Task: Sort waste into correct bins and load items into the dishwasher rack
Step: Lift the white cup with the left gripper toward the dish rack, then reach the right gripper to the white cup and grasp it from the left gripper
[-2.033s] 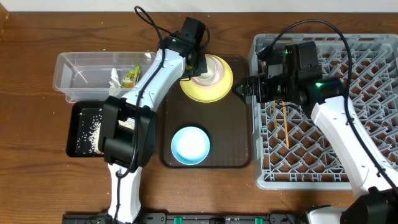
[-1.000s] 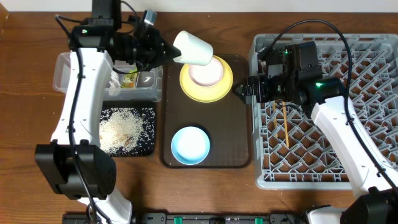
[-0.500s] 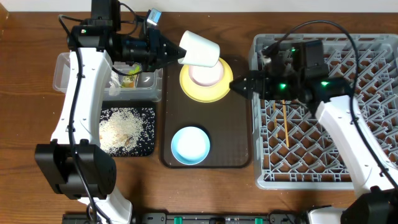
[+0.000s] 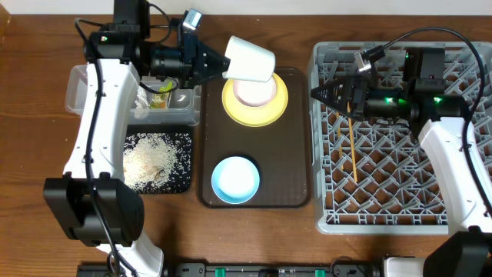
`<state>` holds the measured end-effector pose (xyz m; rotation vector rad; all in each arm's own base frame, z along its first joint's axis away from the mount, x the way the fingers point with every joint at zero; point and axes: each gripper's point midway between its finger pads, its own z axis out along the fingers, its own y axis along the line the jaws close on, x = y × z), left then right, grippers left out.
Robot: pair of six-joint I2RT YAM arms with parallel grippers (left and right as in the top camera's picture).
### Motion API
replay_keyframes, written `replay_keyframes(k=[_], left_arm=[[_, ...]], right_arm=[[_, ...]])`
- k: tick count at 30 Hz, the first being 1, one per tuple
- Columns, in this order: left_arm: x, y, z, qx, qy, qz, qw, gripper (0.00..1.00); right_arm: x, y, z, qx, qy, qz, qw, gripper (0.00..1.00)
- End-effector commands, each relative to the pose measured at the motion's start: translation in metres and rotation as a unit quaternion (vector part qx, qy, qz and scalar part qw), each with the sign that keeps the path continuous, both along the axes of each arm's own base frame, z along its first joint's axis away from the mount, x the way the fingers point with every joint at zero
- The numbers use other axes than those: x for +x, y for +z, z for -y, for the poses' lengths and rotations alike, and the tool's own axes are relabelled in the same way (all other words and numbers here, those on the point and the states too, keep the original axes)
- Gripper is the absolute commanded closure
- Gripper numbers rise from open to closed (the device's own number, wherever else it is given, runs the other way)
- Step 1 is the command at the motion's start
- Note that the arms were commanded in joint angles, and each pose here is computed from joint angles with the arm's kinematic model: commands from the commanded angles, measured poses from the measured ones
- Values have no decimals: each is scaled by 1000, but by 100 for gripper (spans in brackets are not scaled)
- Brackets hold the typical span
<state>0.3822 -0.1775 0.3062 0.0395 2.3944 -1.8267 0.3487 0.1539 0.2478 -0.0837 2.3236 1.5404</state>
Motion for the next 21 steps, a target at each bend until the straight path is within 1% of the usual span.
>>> replay_keyframes(k=[1, 5, 7, 9, 15, 18, 21], left_arm=[[-11, 8, 16, -20, -34, 19, 999, 94], [-20, 8, 33, -21, -57, 20, 998, 94], [-24, 8, 41, -21, -68, 20, 997, 94], [-28, 8, 47, -21, -76, 22, 997, 94], [-35, 7, 59, -18, -92, 22, 995, 94], [-38, 7, 63, -18, -101, 34, 994, 94], [-39, 7, 65, -18, -104, 36, 994, 94]], right_arm=[[-12, 25, -11, 34, 49, 55, 997, 1], [-19, 50, -20, 82, 99, 119, 985, 1], [-24, 67, -22, 113, 131, 160, 972, 1], [-30, 76, -24, 132, 154, 184, 962, 1], [-40, 83, -39, 144, 190, 206, 949, 1], [-47, 85, -52, 146, 212, 219, 941, 1], [-52, 88, -62, 147, 230, 242, 931, 1]])
